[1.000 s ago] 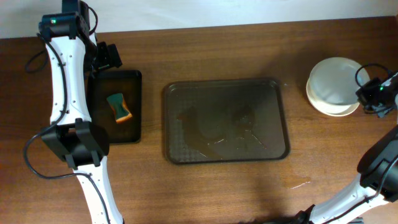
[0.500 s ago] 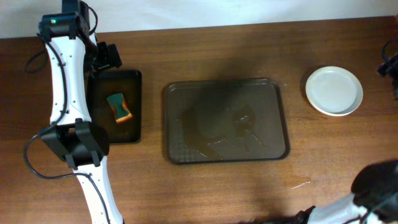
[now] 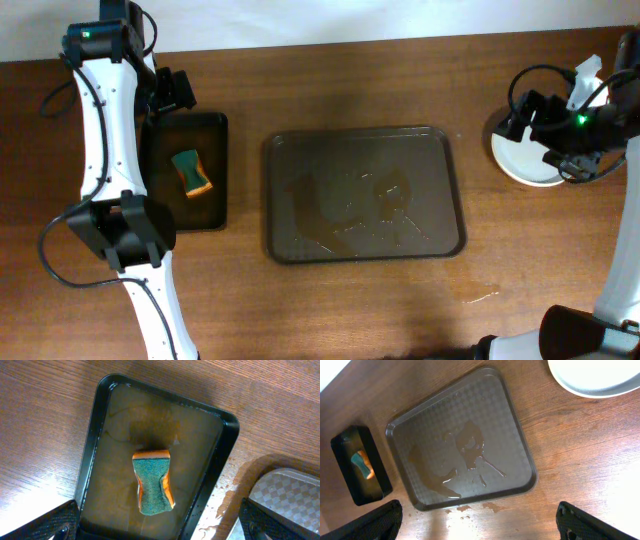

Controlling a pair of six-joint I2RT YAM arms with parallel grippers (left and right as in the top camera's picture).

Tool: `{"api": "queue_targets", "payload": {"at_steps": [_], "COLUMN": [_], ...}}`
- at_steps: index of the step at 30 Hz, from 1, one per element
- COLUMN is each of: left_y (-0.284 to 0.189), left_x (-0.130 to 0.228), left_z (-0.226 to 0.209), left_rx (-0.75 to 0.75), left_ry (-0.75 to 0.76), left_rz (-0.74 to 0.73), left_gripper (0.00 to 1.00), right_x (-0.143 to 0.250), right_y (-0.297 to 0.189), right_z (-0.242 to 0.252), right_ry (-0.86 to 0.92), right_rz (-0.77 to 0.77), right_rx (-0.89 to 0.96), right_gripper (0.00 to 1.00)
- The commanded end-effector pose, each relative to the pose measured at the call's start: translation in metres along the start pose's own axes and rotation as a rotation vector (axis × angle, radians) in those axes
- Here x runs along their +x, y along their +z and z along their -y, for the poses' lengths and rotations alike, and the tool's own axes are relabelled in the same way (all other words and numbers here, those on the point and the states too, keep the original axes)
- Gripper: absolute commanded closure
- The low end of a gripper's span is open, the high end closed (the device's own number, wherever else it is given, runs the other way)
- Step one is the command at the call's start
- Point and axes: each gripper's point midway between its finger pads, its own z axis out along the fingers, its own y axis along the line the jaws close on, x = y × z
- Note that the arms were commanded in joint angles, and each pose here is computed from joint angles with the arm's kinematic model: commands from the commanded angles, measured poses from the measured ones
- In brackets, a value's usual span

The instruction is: Clean dirty plates on tray and stack at the side

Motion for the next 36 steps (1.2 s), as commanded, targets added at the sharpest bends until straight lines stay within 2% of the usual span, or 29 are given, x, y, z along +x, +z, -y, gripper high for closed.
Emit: {"api": "queue_targets", "payload": {"at_steps": [1,2,5,9,18,21,25,28,31,36], "left_y": [-0.004,-0.004,-0.004,-0.004,-0.004,-0.004,-0.004,-0.004,-0.004,-0.004], "left_x": [-0.002,-0.002,-0.002,-0.002,-0.002,-0.002,-0.002,-0.002,-0.002,-0.002], "left_z": [-0.002,-0.002,-0.002,-0.002,-0.002,-0.002,-0.002,-0.002,-0.002,-0.002], "left_rx": [0.005,0.005,0.005,0.005,0.005,0.005,0.005,0.004,0.005,0.005], "left_ry": [0.002,0.002,0.002,0.002,0.002,0.002,0.002,0.002,0.002,0.002], "left_rz": [0.010,0.010,0.010,0.010,0.010,0.010,0.010,0.010,0.010,0.010], "left_gripper": [0.00,0.00,0.00,0.00,0.00,0.00,0.00,0.00,0.00,0.00], "right_x": [0.019,0.024,0.033,0.053,0.143,0.153,0.143,0.132,0.131,0.143], "right_y": [-0.002,-0.004,-0.024,-0.071,-0.175,-0.180,-0.176,-0.166,-0.146,-0.129], "right_z": [-0.004,-0.009,-0.016,-0.006,-0.026,-0.026,-0.028,-0.037,-0.038,-0.023], "right_ry": [0.020,0.017,-0.185,-0.276,-0.438,-0.446,-0.460,-0.567,-0.645,-0.656], "right_rz": [-0.070,-0.090,-0.018,0.153,0.607,0.631,0.651,0.707,0.784,0.957], "right_rx": [-0.018,-0.052,-0.068,0.059,0.040,0.039,0.035,-0.003,-0.035,-0.049], "right_gripper": [0.02,0.02,0.02,0.02,0.02,0.02,0.01,0.02,0.02,0.02]}}
